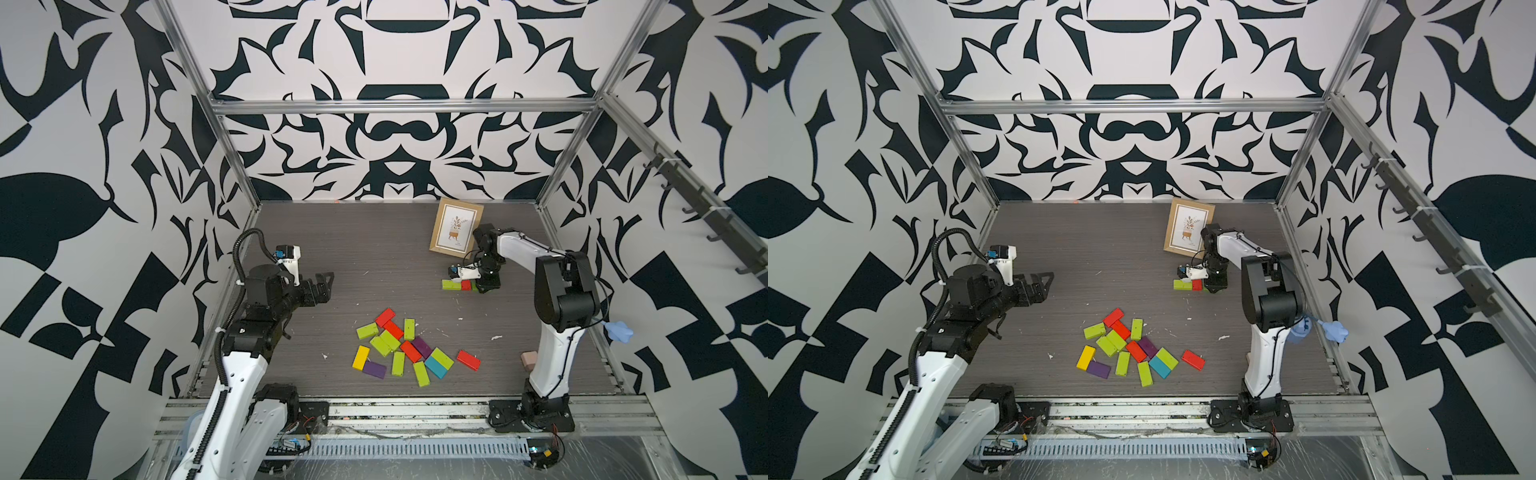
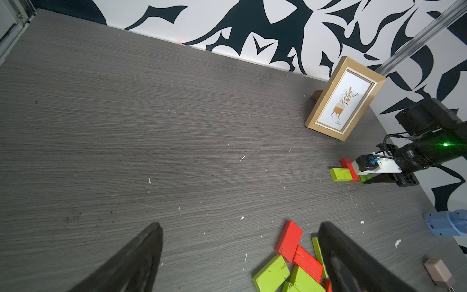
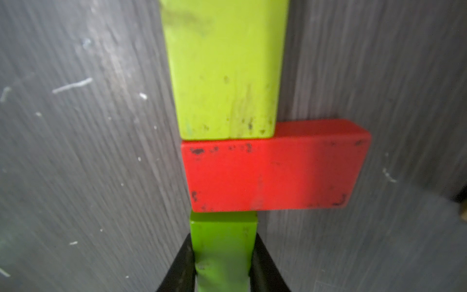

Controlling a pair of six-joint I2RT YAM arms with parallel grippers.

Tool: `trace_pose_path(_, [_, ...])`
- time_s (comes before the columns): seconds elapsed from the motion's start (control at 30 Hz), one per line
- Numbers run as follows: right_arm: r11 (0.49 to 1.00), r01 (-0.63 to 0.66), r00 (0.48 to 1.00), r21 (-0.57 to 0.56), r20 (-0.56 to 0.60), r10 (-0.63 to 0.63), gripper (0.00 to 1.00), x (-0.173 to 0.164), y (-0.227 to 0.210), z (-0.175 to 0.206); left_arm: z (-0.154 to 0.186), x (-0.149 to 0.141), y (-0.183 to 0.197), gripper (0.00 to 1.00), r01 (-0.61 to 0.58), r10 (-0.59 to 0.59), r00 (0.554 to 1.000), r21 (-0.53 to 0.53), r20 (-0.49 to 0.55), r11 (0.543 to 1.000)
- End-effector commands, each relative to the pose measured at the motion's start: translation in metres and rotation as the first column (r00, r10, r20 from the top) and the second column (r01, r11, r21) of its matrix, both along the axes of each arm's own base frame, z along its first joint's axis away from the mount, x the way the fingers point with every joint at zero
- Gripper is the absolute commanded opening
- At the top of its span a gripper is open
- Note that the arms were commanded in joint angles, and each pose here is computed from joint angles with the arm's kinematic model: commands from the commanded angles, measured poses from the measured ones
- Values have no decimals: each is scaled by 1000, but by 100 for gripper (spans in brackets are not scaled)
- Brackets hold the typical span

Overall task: Assemble the letter t with building blocks
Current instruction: Assemble the building block at the center of the board.

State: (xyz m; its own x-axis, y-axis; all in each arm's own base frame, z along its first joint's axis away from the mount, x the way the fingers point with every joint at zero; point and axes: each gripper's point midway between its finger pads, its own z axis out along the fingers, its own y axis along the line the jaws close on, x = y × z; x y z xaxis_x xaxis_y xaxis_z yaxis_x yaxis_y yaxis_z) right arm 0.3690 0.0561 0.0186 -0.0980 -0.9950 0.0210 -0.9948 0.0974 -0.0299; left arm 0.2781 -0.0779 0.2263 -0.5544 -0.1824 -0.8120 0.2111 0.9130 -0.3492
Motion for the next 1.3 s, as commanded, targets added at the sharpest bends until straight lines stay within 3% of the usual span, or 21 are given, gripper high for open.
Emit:
trace_pose_path(0.0, [999,-17,1000,28,20,16,5,3,11,-4,-4,-2,-1,100,9,-9,1000,5,1,1000])
trace_pose_path(1.27, [997,-12,997,75,71,6,4,9,20,7,-1,-4,-1,100,10,-10,1000,3,9,1000])
